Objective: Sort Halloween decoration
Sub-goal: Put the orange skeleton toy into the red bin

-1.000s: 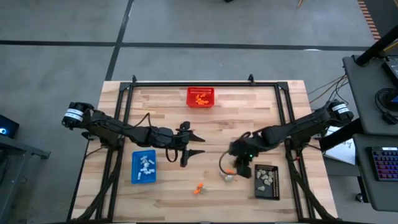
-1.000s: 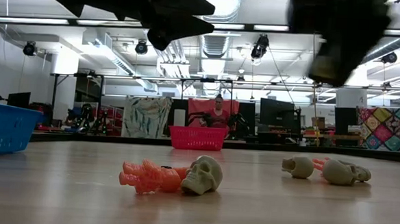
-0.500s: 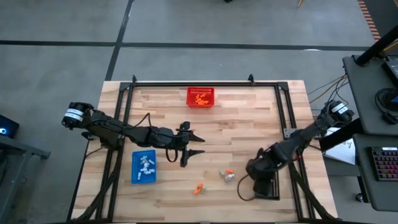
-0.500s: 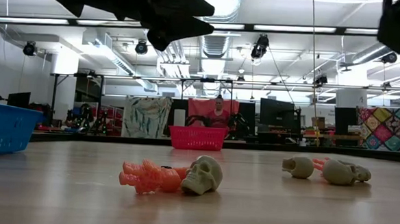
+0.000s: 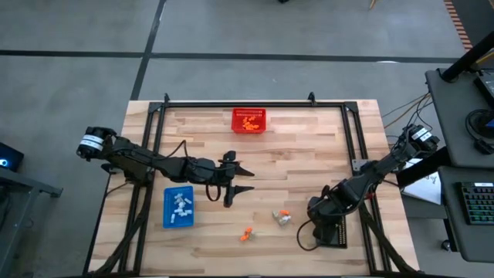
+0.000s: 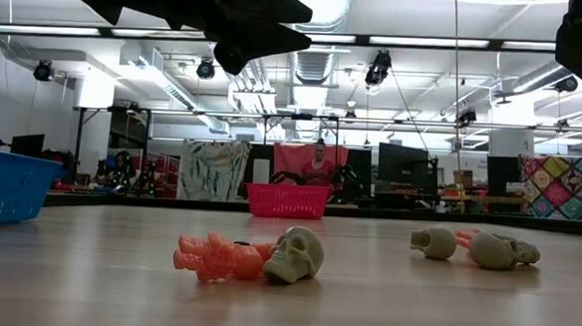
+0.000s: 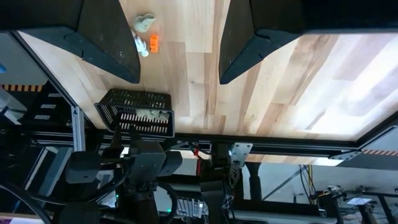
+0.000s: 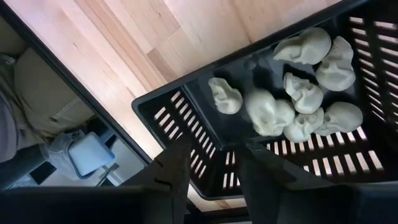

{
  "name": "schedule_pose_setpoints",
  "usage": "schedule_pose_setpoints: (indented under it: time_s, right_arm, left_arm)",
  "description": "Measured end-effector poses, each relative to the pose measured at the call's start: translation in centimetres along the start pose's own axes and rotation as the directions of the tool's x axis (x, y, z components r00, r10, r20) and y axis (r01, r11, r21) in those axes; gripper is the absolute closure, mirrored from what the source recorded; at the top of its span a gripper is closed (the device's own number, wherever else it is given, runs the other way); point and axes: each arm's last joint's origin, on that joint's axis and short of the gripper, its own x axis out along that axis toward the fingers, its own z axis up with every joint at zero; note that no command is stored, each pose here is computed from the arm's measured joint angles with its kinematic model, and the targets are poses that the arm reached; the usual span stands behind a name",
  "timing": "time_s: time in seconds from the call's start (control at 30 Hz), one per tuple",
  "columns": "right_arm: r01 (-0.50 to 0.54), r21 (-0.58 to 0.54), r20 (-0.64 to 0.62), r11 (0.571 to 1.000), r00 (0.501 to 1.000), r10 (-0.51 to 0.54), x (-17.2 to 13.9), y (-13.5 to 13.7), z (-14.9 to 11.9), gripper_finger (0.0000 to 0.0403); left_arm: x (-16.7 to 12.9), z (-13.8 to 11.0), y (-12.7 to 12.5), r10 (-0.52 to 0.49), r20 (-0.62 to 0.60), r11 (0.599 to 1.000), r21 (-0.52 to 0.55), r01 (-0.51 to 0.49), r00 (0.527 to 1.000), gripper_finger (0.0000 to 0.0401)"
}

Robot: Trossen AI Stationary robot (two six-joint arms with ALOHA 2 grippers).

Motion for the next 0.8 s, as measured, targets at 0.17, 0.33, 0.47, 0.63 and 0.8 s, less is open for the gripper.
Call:
schedule_pose_setpoints:
  time_s: [0.17,0.33,0.47,0.63,0.8]
  right_arm:
    - [-0.003,-0.007,-0.006,1.0,1.0,0.003,-0.1,0.0,0.0,0.0281]
    - [-0.057,-0.035,0.008,0.998,0.998,0.058,-1.3,1.2,-0.1,0.0282]
    - [-0.07,-0.104,0.097,0.992,0.992,0.08,-2.5,2.0,0.5,0.0289]
    - [0.024,-0.214,0.319,0.977,0.947,0.046,-3.5,2.2,1.7,0.0294]
    - [0.058,-0.114,0.444,0.992,0.896,-0.001,-4.3,1.5,3.4,0.0292]
  left_arm:
    - [0.0,0.0,0.0,0.0,0.001,1.0,-0.001,0.0,1.0,0.02]
    - [0.0,0.0,0.0,-0.001,0.002,1.0,-0.022,0.001,1.0,0.02]
    - [0.0,0.0,0.0,-0.001,0.001,0.999,-0.036,0.001,1.0,0.02]
    - [0.0,0.0,0.0,-0.001,0.002,0.999,-0.05,0.001,1.0,0.02]
    - [0.0,0.0,0.0,-0.001,0.001,0.998,-0.068,0.001,1.0,0.02]
